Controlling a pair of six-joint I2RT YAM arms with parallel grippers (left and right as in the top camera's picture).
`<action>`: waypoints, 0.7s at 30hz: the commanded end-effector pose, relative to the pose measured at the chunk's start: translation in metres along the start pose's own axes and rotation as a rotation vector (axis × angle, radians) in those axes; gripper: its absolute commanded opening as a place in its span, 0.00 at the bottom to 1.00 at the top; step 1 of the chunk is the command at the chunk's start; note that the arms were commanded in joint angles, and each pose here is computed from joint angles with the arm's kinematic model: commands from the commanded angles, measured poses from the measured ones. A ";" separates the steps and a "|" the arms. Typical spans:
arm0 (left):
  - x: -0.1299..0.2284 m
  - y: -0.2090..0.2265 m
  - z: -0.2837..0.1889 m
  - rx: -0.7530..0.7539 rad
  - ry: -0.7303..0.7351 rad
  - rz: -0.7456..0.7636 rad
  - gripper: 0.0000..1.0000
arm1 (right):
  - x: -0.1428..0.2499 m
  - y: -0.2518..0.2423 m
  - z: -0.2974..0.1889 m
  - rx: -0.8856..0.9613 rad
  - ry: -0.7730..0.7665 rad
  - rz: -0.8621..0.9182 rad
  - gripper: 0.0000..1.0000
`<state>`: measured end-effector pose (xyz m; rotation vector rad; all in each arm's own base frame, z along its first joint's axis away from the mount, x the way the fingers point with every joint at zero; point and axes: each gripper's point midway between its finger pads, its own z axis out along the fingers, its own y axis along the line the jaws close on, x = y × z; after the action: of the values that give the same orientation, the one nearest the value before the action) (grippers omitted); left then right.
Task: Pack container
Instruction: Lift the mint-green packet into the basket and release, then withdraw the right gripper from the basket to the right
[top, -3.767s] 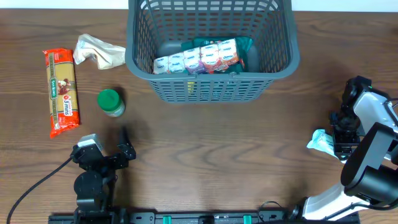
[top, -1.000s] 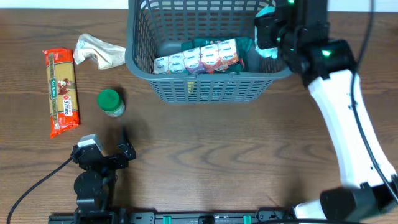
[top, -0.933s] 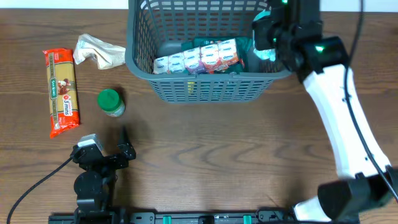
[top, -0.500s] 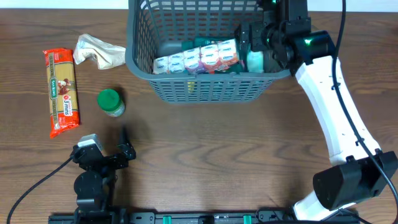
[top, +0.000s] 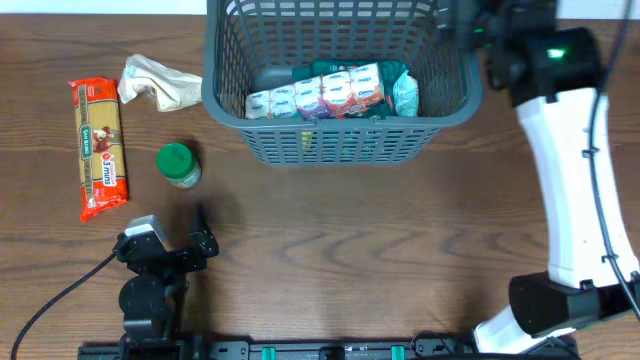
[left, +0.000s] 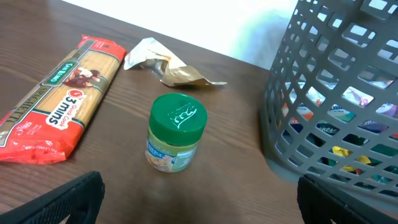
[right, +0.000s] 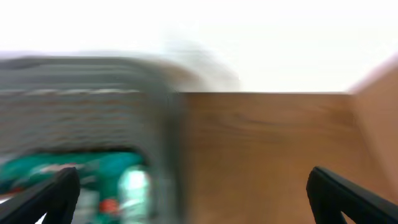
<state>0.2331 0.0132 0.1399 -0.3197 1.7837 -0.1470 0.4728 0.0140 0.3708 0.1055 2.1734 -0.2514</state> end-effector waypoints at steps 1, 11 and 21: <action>0.010 0.006 0.003 -0.019 0.021 0.018 0.99 | -0.004 -0.074 -0.010 0.237 -0.006 0.091 0.99; 0.010 0.006 0.003 -0.019 0.021 0.018 0.99 | 0.032 -0.195 -0.008 0.442 0.094 0.279 0.99; 0.010 0.006 0.003 -0.019 0.021 0.018 0.99 | 0.039 -0.218 -0.010 0.469 0.104 0.315 0.99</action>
<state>0.2330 0.0131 0.1399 -0.3194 1.7841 -0.1473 0.4082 -0.1960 0.3682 0.7131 2.1473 -0.5952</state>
